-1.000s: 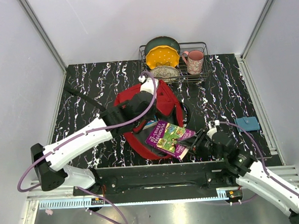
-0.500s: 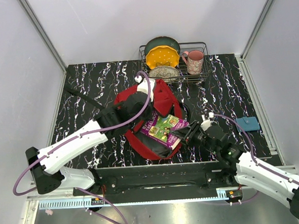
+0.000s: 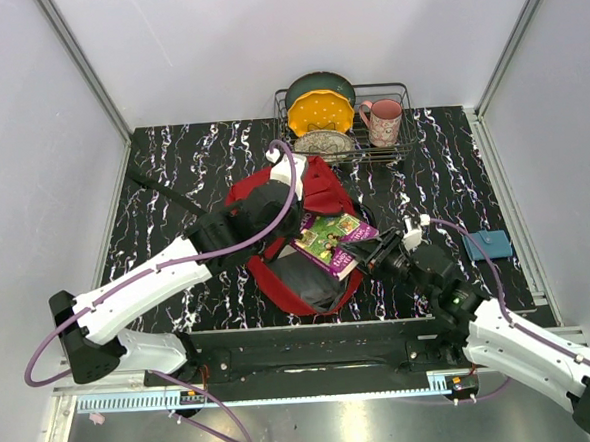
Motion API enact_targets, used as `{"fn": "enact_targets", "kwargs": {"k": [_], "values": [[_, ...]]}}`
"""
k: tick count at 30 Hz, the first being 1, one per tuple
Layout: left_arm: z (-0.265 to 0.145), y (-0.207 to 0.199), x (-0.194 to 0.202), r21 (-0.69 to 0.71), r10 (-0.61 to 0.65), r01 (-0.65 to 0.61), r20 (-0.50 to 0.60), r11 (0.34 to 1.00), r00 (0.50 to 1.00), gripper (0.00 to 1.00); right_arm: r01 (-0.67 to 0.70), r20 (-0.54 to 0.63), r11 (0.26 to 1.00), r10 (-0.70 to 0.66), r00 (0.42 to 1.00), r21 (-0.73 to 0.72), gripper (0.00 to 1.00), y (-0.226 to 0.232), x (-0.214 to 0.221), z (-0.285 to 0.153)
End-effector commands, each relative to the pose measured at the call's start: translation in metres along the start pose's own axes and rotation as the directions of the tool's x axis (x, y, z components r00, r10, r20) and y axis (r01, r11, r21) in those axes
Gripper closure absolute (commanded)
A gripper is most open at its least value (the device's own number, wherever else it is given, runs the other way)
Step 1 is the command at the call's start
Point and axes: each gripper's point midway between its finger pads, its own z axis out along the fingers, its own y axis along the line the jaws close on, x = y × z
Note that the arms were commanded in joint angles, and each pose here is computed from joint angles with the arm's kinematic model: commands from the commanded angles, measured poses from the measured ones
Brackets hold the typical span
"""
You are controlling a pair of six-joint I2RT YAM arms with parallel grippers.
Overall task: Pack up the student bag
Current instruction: Place the book in the student bag.
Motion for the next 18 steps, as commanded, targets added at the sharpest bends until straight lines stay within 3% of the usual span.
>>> {"fn": "enact_targets", "kwargs": {"k": [1,6,7,13,18], "values": [[-0.017,-0.016,-0.04,0.102,-0.07,0.057,0.132,0.993,0.989,1.0,-0.038,0.049,0.955,0.055,0.997,-0.296,1.0,0.074,-0.012,-0.006],[-0.021,-0.017,-0.044,0.108,-0.075,0.06,0.145,0.992,0.987,1.0,0.022,0.032,0.983,-0.016,0.999,-0.185,1.0,0.068,-0.006,0.021],[-0.021,-0.017,-0.044,0.11,-0.074,0.059,0.143,0.992,0.987,1.0,0.021,0.046,0.972,-0.01,0.999,-0.233,1.0,0.077,-0.009,0.022],[-0.022,-0.019,-0.044,0.12,-0.091,0.075,0.139,0.99,0.986,1.0,0.058,0.148,0.981,-0.03,0.989,-0.186,1.0,0.061,-0.026,0.05],[-0.02,-0.024,-0.044,0.134,-0.121,0.103,0.129,0.986,0.984,1.0,0.065,0.198,0.989,-0.038,0.98,-0.132,1.0,0.04,-0.015,0.079]]}}
